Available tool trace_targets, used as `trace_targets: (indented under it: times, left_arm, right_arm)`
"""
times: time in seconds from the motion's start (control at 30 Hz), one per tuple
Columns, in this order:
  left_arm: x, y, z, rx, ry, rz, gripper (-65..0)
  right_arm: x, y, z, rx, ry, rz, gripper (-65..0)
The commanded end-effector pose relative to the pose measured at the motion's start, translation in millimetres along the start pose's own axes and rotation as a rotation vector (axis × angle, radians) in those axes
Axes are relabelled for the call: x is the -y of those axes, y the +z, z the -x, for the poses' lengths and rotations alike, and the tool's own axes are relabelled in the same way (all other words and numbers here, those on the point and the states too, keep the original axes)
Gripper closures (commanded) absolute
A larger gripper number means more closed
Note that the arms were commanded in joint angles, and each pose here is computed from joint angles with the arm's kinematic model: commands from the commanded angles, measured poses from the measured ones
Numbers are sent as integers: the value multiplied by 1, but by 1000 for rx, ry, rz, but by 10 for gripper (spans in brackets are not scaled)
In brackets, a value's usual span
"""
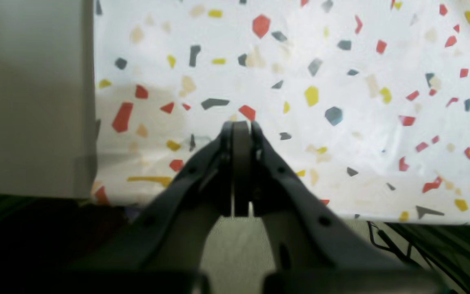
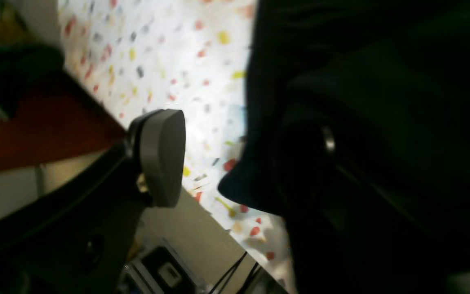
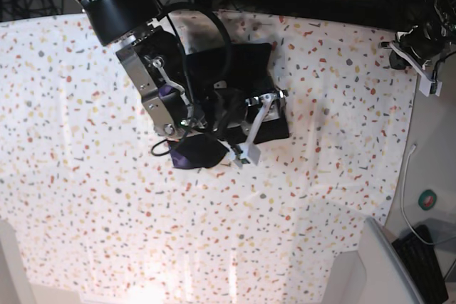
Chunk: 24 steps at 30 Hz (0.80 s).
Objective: Layout the t-shirt on the table in an organized manner, then fold the t-shirt properly
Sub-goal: 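Release the left gripper and press the folded bundle with the right gripper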
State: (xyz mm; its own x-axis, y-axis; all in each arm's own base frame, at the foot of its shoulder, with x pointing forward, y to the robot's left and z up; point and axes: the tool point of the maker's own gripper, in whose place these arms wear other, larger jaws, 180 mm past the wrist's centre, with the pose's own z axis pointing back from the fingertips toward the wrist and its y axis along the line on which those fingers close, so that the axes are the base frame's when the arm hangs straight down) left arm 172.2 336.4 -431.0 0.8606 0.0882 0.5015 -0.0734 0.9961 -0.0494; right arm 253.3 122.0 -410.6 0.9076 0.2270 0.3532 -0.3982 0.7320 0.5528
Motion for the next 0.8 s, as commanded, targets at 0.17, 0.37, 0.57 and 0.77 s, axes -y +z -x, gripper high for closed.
trace_targets:
  times: [0.17, 0.37, 0.57, 0.77]
  left_arm:
    - [-4, 3, -16, 44, -12, -6, 0]
    - [-13, 7, -19, 48, -24, -23, 0]
    - [-60, 34, -20, 105, 74, -137, 0]
    - [-86, 44, 2, 104, 137, -146, 0]
  right_arm:
    - [-49, 22, -34, 94, 185, -63, -377]
    - [-25, 74, -39, 180, 132, 42, -375]
    - [38, 115, -26, 338, -52, 188, -90]
    - [111, 89, -10, 315, -166, 331, 0]
